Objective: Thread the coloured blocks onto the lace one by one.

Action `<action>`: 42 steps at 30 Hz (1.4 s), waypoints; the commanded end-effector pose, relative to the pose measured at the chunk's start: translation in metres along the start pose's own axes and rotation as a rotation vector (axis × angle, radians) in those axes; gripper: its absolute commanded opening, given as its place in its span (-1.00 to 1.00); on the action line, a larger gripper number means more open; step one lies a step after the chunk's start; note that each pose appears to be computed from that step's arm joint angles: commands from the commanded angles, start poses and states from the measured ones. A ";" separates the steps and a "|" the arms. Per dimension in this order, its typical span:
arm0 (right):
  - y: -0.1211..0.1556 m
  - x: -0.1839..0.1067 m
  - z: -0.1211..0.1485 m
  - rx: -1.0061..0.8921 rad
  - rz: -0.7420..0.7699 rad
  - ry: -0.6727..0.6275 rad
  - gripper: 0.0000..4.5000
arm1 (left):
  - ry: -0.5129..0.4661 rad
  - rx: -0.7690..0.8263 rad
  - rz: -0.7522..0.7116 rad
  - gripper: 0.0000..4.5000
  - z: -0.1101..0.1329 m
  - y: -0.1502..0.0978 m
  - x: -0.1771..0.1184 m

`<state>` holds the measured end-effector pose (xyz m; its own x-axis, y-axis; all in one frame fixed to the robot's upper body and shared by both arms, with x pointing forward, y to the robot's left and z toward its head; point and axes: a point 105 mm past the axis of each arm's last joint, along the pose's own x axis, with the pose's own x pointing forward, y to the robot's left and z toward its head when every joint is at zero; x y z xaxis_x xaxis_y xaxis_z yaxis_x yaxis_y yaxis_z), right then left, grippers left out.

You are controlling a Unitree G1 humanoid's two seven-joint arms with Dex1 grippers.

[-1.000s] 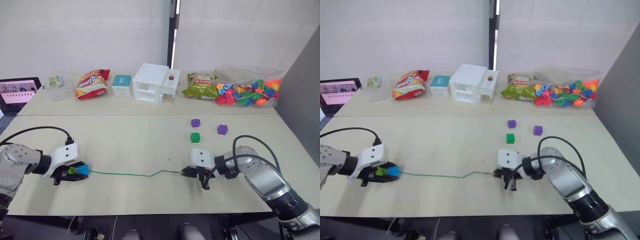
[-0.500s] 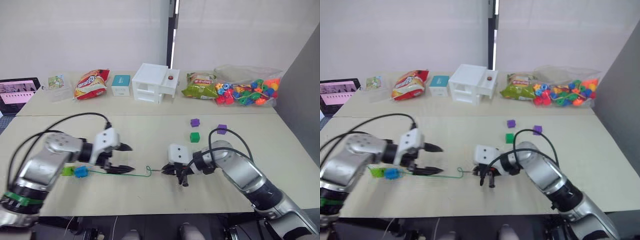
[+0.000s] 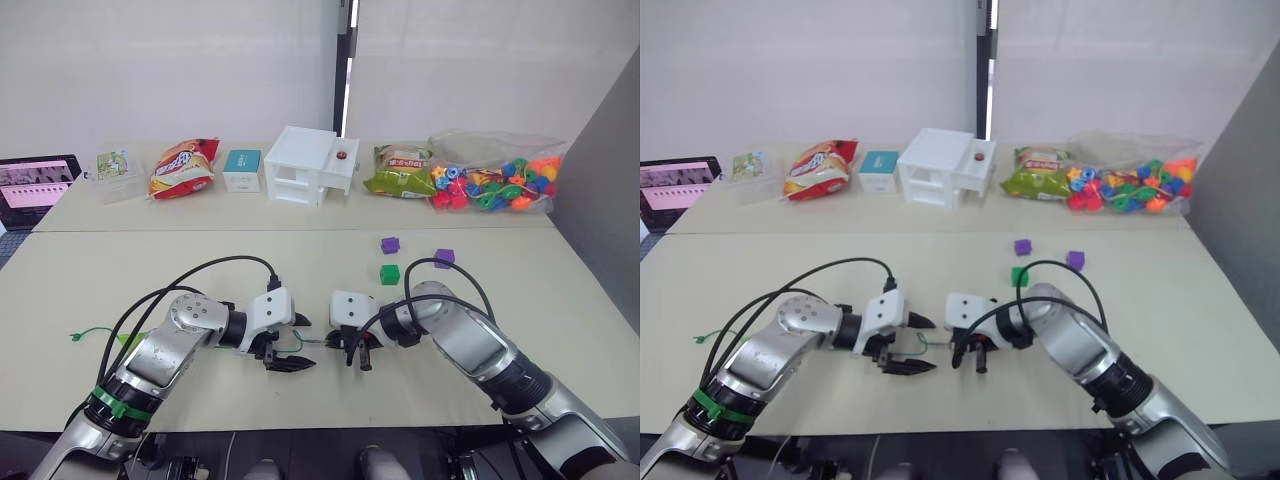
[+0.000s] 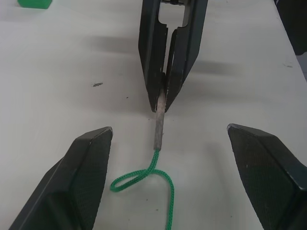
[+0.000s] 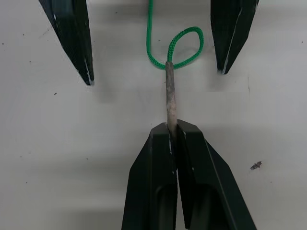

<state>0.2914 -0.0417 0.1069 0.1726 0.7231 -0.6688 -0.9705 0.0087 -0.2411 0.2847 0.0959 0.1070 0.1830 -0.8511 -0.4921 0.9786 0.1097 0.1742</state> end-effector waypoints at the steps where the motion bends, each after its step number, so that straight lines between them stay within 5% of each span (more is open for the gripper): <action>1: -0.002 -0.007 0.015 -0.043 -0.017 -0.034 -1.00 | -0.024 0.023 0.001 0.79 0.006 0.001 0.001; 4: -0.003 -0.007 0.015 -0.041 -0.020 -0.034 -1.00 | -0.025 0.021 0.002 0.67 0.006 0.002 0.001; 15: -0.003 -0.009 0.015 -0.034 -0.026 -0.038 -1.00 | -0.016 0.012 0.009 -0.92 0.002 0.004 0.000; 29: 0.000 -0.008 0.008 -0.019 -0.032 -0.031 -1.00 | -0.049 -0.002 0.010 -0.98 0.011 0.005 -0.001; 36: -0.004 -0.050 0.012 0.141 -0.217 -0.187 0.04 | -0.030 -0.007 0.007 -1.00 0.009 0.004 -0.008; 42: -0.001 -0.098 -0.025 0.444 -0.573 -0.259 0.97 | -0.025 -0.013 0.006 -1.00 0.008 0.003 -0.011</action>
<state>0.2798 -0.1148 0.1471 0.5835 0.7224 -0.3711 -0.8052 0.5743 -0.1480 0.2868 0.1023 0.1112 0.1892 -0.8517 -0.4886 0.9800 0.1323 0.1488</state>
